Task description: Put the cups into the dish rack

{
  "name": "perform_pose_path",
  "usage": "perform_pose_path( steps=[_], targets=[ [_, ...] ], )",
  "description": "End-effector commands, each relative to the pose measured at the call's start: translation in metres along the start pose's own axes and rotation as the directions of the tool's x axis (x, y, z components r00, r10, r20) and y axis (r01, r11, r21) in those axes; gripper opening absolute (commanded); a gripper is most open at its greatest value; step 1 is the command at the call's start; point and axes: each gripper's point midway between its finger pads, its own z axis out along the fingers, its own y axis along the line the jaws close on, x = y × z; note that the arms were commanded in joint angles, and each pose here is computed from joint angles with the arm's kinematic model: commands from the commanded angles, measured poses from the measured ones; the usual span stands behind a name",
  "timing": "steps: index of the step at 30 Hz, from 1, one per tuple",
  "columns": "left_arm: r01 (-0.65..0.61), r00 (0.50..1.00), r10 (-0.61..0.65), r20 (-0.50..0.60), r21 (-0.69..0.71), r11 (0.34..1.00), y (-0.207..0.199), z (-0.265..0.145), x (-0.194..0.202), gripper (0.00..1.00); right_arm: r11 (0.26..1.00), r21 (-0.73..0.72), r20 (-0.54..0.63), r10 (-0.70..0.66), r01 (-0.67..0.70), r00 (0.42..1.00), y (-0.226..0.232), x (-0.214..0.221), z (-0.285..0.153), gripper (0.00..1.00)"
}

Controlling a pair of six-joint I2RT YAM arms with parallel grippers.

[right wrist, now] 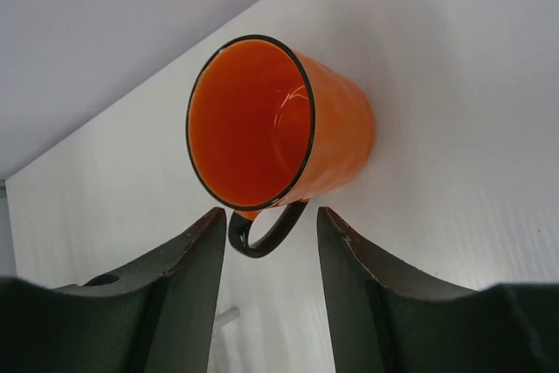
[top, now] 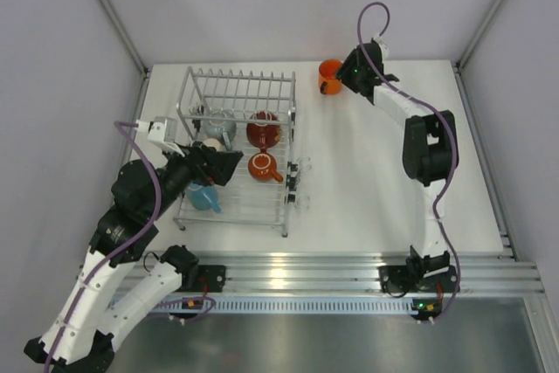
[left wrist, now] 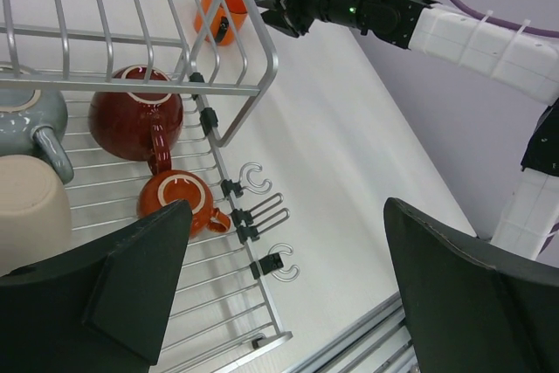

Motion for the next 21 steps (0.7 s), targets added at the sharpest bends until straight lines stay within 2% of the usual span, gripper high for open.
perform_pose_path(
  steps=[1,21],
  targets=[
    [-0.013,0.997,0.014,0.070,-0.016,1.000,0.003,0.002,-0.012,0.97,0.997,-0.063,0.071,0.039,-0.035,0.997,0.014,-0.031,0.009,0.47],
    [0.009,1.000,-0.009,0.028,-0.011,1.000,0.005,0.032,-0.002,0.97,0.998,-0.038,0.055,0.052,-0.050,0.997,-0.020,-0.022,0.052,0.48]
  ],
)
